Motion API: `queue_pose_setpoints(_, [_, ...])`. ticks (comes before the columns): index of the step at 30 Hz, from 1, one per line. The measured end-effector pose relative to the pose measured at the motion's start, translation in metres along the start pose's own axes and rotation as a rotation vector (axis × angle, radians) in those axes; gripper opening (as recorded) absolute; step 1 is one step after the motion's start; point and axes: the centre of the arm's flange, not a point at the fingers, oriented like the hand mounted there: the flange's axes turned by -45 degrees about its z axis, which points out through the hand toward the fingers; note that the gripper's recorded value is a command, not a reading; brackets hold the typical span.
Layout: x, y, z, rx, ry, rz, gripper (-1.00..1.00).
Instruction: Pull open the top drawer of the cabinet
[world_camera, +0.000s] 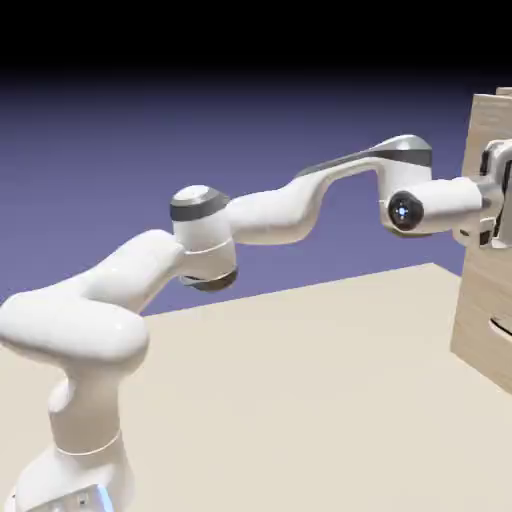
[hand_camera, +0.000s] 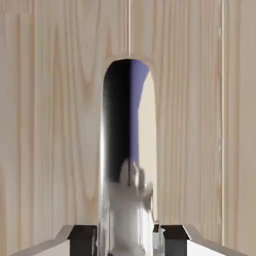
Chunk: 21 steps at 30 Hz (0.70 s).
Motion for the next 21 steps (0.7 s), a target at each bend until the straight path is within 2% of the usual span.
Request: queue_pose_setpoints(21, [0.000, -0.001, -0.195, 0.000, -0.001, -0.001, -1.00])
